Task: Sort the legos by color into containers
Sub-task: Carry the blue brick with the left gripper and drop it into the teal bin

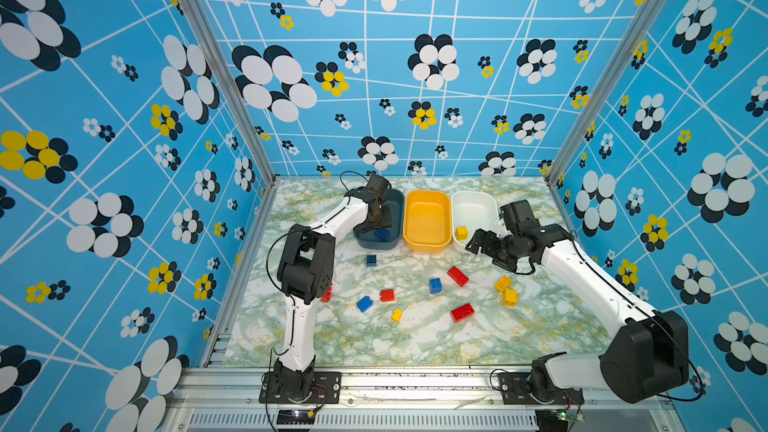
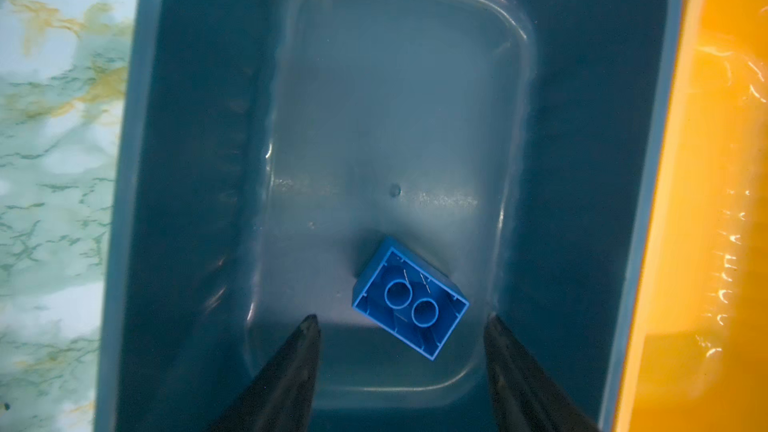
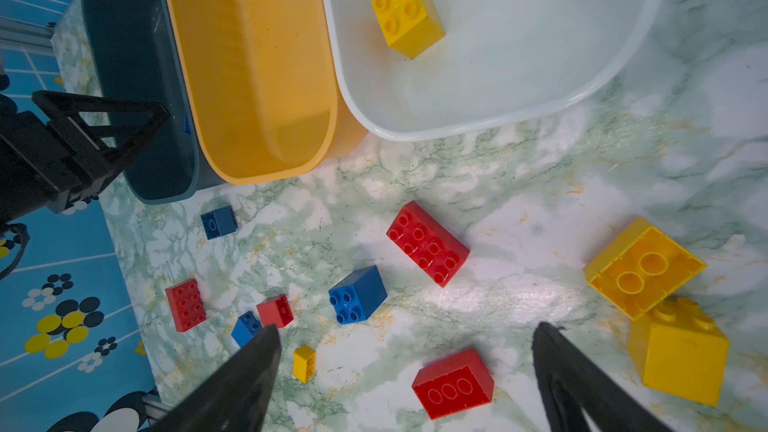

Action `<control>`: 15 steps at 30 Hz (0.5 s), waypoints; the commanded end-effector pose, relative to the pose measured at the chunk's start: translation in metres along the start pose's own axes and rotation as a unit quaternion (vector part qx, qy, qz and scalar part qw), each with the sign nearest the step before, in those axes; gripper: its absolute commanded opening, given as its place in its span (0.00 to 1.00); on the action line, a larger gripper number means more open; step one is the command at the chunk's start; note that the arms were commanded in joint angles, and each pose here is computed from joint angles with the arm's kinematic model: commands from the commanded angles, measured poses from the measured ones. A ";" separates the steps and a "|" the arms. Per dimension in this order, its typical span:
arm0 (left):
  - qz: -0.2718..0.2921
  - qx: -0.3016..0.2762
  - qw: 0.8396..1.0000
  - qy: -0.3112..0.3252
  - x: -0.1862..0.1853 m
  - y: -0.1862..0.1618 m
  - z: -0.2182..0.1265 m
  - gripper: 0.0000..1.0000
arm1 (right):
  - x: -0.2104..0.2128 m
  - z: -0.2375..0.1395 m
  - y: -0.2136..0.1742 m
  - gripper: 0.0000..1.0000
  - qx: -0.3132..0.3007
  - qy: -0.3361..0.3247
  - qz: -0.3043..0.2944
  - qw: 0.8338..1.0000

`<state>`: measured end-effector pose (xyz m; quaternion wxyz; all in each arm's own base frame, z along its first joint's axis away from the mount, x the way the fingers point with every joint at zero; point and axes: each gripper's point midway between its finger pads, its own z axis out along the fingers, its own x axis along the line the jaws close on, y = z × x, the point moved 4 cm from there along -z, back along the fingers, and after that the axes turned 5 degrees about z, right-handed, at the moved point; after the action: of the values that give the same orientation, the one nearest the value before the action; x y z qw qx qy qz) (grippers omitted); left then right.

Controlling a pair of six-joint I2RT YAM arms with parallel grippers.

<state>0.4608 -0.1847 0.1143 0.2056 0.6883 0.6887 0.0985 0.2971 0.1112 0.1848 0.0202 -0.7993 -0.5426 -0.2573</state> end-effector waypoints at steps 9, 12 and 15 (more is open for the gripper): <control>0.003 -0.021 1.000 -0.012 -0.005 0.010 -0.018 0.69 | -0.005 0.011 -0.010 0.95 0.021 -0.014 -0.012 1.000; 0.001 -0.030 0.999 -0.017 -0.006 0.011 -0.026 0.71 | -0.007 0.016 -0.013 0.95 0.025 -0.029 -0.024 0.999; -0.001 -0.038 0.999 -0.023 -0.007 0.009 -0.035 0.73 | -0.006 0.021 -0.018 0.95 0.030 -0.040 -0.032 0.998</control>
<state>0.4591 -0.1842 0.1246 0.2174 0.6859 0.6867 0.1033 0.2926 0.1194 0.1709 0.0237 -0.7934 -0.5609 -0.2350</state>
